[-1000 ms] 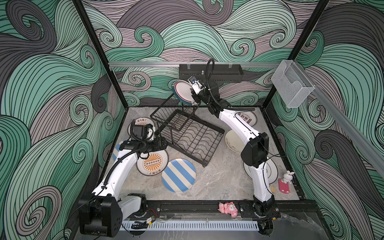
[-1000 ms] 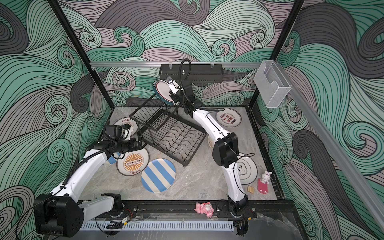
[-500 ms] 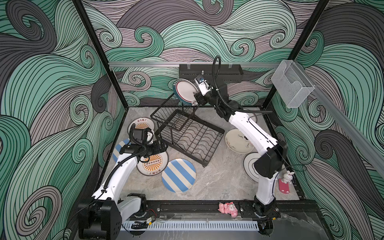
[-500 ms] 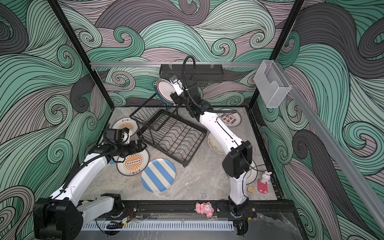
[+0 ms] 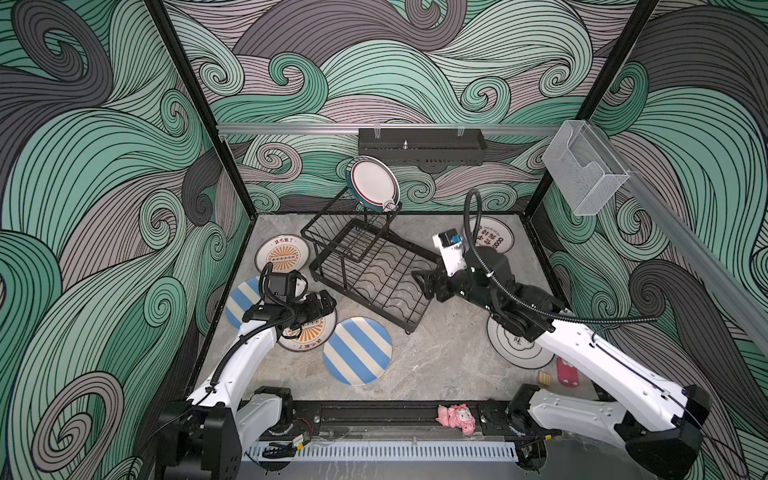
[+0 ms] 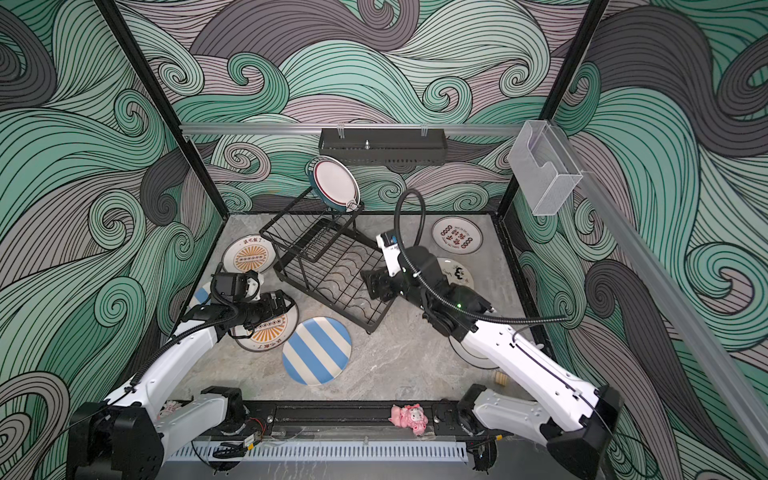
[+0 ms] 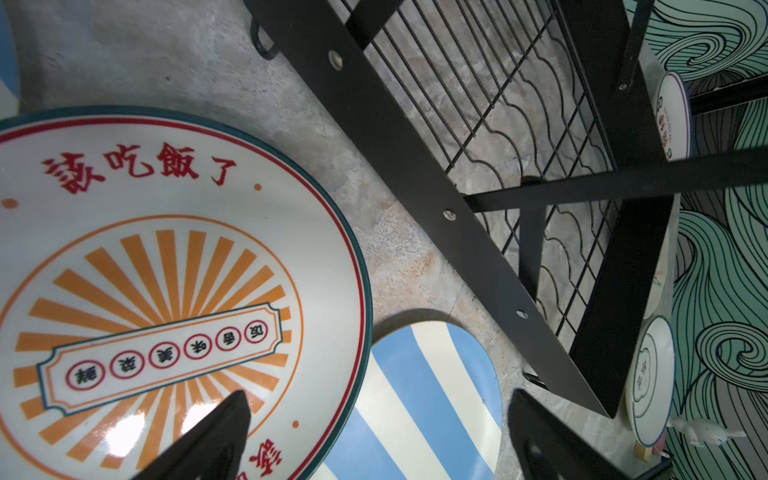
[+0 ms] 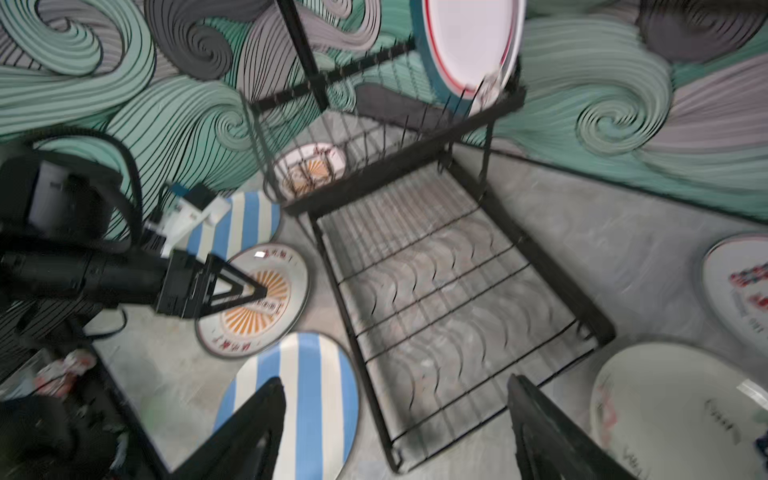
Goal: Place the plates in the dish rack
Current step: 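Release the plate and swing the right gripper down toward the striped plate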
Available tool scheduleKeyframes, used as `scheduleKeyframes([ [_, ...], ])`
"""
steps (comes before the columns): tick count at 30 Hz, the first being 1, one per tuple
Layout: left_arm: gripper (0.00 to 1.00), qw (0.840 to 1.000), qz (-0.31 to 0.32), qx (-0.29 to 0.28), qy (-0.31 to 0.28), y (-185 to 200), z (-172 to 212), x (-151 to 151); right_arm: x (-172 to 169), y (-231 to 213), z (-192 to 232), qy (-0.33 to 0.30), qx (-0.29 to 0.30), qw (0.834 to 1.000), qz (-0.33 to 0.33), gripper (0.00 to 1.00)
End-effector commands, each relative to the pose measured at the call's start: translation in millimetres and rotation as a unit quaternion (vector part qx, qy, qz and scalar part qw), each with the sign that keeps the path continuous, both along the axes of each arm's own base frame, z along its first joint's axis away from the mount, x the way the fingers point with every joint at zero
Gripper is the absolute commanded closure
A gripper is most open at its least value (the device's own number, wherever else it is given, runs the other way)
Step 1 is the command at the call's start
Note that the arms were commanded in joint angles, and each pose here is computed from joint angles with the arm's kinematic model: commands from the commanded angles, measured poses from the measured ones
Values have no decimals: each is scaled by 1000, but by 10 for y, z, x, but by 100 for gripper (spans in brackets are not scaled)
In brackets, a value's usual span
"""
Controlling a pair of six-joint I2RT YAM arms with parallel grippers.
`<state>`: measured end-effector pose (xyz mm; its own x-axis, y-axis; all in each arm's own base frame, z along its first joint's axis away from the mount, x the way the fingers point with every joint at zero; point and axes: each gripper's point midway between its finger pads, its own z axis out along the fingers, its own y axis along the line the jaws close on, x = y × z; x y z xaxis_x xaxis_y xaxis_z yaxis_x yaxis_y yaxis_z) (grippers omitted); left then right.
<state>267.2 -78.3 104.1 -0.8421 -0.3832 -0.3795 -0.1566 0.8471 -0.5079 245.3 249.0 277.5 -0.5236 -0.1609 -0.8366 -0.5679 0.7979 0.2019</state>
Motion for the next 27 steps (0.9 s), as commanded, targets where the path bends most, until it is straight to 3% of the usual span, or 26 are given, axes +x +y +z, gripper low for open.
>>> scheduleKeyframes([
  [1,1,1000,3,-8,-20,-38,40,32,-375,-16,-398,106,46,993,-26,16],
  [5,1,1000,-3,-2,-11,-39,-43,-1,-694,111,-757,159,77,984,-29,17],
  [10,1,1000,-1,-7,-15,-55,-144,-9,-982,254,-1107,184,56,981,-32,16],
  [17,1,1000,-17,-10,-11,-127,-193,-130,-1086,567,-1406,245,114,962,-23,16],
  [24,1,1000,-28,-6,-3,-171,-381,-161,-1054,698,-1672,296,195,933,-63,16],
  [27,2,999,-41,-7,3,-231,-444,-144,-1038,755,-1796,309,200,927,-74,16],
])
